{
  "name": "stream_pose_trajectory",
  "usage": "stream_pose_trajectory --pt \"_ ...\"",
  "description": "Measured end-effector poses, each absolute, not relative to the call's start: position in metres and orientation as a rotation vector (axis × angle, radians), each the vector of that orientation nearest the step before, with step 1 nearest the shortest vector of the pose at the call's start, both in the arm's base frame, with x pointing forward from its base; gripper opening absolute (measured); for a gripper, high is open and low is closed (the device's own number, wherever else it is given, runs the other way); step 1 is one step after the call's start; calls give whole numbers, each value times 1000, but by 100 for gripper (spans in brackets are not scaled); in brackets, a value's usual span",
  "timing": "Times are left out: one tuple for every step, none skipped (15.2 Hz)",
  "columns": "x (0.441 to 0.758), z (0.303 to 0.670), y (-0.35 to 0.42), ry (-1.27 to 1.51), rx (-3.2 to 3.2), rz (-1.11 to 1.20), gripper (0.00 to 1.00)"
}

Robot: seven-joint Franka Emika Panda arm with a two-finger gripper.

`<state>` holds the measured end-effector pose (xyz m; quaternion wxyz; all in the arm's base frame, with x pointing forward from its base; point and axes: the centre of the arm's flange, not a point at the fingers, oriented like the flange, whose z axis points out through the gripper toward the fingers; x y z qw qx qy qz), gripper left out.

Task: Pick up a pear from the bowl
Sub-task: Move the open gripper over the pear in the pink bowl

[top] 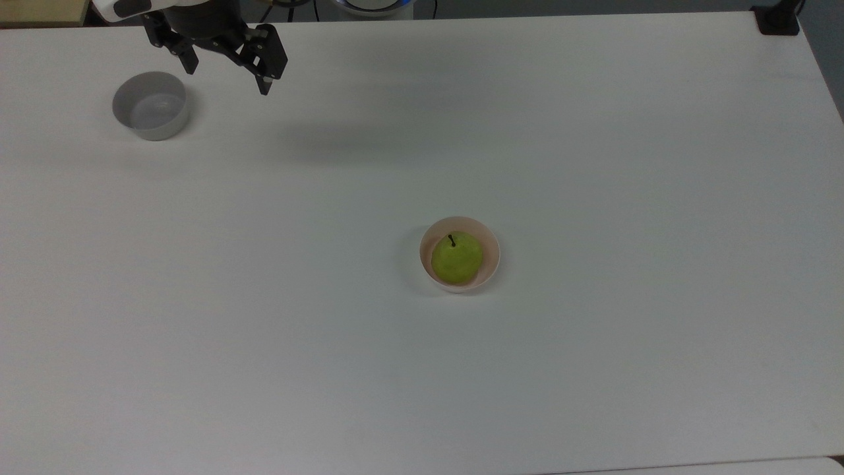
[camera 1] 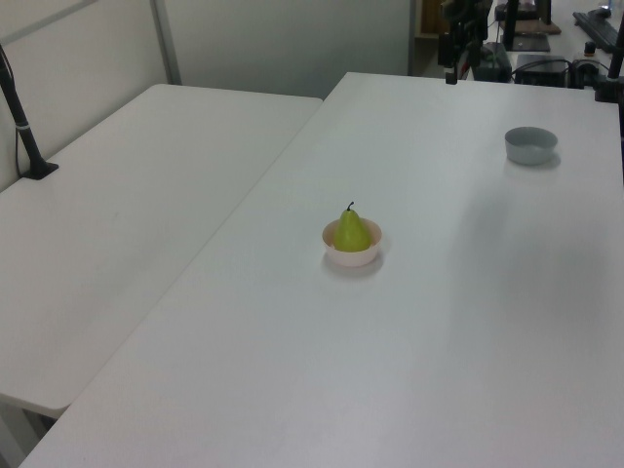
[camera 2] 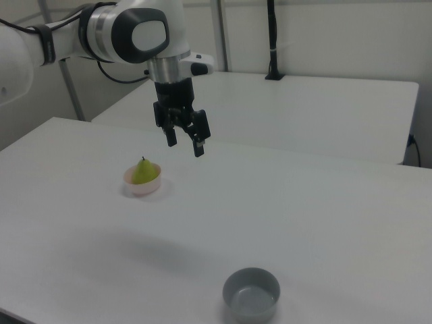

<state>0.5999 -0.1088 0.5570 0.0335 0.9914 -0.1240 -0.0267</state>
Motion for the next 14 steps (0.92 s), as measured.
stream_pose_trajectory --pt "600 557 -109 -382 3050 -82 100" --pt "600 557 -110 -385 3049 -82 100" --pt "599 557 -113 -393 3049 -82 100" --pt "598 557 -116 -401 3048 -81 100" --pt "598 558 -119 -409 3047 -80 100" --pt "597 559 -122 -415 3046 -77 100" --pt "596 561 -124 -422 3045 -73 100" --pt "595 562 -128 -431 3044 -66 100" --pt "594 564 -133 -443 3041 -58 100" --pt "594 566 -136 -453 3039 -50 100" --pt "593 568 -138 -458 3038 -45 100" --pt "594 569 -139 -459 3038 -40 100" --pt "594 570 -138 -457 3038 -40 100" --pt "595 568 -137 -452 3039 -44 100"
